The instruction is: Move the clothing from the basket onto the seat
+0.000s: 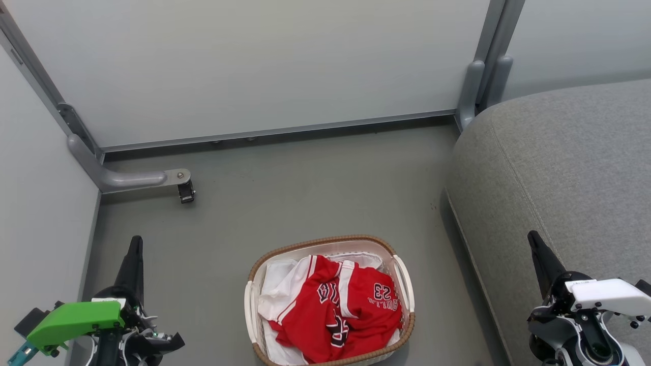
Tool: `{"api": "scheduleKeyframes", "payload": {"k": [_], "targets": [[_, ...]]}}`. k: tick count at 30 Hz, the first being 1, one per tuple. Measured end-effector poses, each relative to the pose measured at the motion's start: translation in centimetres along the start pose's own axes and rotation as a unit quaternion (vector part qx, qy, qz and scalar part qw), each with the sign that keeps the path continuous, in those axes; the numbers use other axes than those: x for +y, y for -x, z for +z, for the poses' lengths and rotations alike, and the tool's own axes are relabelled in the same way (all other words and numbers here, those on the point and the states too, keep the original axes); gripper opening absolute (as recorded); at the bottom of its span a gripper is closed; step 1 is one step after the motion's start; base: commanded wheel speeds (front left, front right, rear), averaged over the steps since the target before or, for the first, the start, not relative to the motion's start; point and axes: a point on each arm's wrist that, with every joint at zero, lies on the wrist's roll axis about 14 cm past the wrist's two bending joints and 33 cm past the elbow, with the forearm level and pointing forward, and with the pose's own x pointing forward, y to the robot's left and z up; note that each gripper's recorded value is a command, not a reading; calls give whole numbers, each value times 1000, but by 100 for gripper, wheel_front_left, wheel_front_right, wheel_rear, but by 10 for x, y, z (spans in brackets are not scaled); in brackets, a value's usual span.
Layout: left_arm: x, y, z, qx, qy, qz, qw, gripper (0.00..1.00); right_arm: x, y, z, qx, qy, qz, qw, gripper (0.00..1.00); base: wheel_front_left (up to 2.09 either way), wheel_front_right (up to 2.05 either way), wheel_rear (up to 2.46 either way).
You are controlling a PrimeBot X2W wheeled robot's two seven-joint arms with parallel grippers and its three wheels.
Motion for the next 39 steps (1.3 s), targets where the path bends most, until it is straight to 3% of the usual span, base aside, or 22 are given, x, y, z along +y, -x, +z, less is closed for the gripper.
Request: {"api": "scheduleKeyframes", "payload": {"k": [39], "targets": [[0,0,0,0,0,0,1000,0,0,0,0,0,0,0,1000,0,0,0,0]]}}
